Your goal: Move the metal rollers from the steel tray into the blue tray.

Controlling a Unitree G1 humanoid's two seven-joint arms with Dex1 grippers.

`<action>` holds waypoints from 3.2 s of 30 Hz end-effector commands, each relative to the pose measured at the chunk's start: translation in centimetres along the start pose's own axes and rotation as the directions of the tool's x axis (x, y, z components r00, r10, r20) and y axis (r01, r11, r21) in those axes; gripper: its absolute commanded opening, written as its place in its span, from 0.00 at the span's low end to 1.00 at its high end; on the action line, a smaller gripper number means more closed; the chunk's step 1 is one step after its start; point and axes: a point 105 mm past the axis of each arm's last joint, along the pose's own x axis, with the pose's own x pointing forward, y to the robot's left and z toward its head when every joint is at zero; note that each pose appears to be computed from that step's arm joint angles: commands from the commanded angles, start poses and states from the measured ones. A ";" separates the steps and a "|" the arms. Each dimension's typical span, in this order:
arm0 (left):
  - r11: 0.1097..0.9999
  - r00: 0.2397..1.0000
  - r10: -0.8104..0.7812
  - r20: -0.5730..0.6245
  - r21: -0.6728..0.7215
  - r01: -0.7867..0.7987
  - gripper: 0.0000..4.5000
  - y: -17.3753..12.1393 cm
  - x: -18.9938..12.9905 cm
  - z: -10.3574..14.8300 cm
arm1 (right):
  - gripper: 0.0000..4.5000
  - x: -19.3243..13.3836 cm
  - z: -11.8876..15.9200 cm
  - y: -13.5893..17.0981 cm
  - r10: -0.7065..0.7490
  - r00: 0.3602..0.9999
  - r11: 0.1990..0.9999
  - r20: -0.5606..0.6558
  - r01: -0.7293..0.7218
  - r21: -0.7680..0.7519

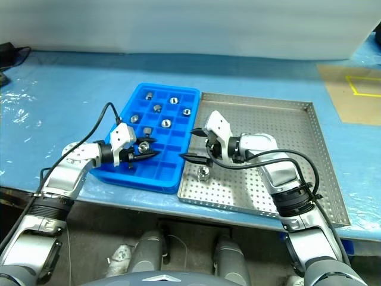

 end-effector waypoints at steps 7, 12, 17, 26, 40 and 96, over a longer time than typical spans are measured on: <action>1.000 1.000 -0.004 0.019 -0.026 0.004 0.47 -0.2 1.3 0.1 | 1.00 0.0 1.2 -0.1 -0.001 1.000 0.999 0.027 0.003 -0.054; 0.999 0.999 0.045 -0.003 0.013 -0.045 0.80 0.8 0.9 -0.2 | 1.00 -0.2 1.1 -0.1 -0.012 1.000 0.999 0.025 0.013 -0.051; 0.996 0.994 0.085 0.075 0.032 -0.087 0.80 1.9 1.1 2.0 | 1.00 -0.2 1.1 -0.2 -0.017 0.999 0.999 0.029 0.018 -0.047; 1.000 0.977 -0.025 0.214 0.011 0.023 0.80 2.0 0.7 7.9 | 1.00 -1.9 0.5 -1.1 -0.072 0.997 0.997 0.001 0.072 -0.039; 0.954 0.947 -0.297 0.125 -0.013 0.301 0.80 -3.1 1.4 5.5 | 1.00 -3.9 -5.0 1.3 -0.087 0.987 0.991 -0.133 0.099 0.089; 0.997 0.991 0.068 0.111 -0.046 -0.063 0.81 4.1 -7.6 6.5 | 0.37 -0.5 0.9 -0.8 0.045 0.997 0.988 -0.056 -0.052 -0.142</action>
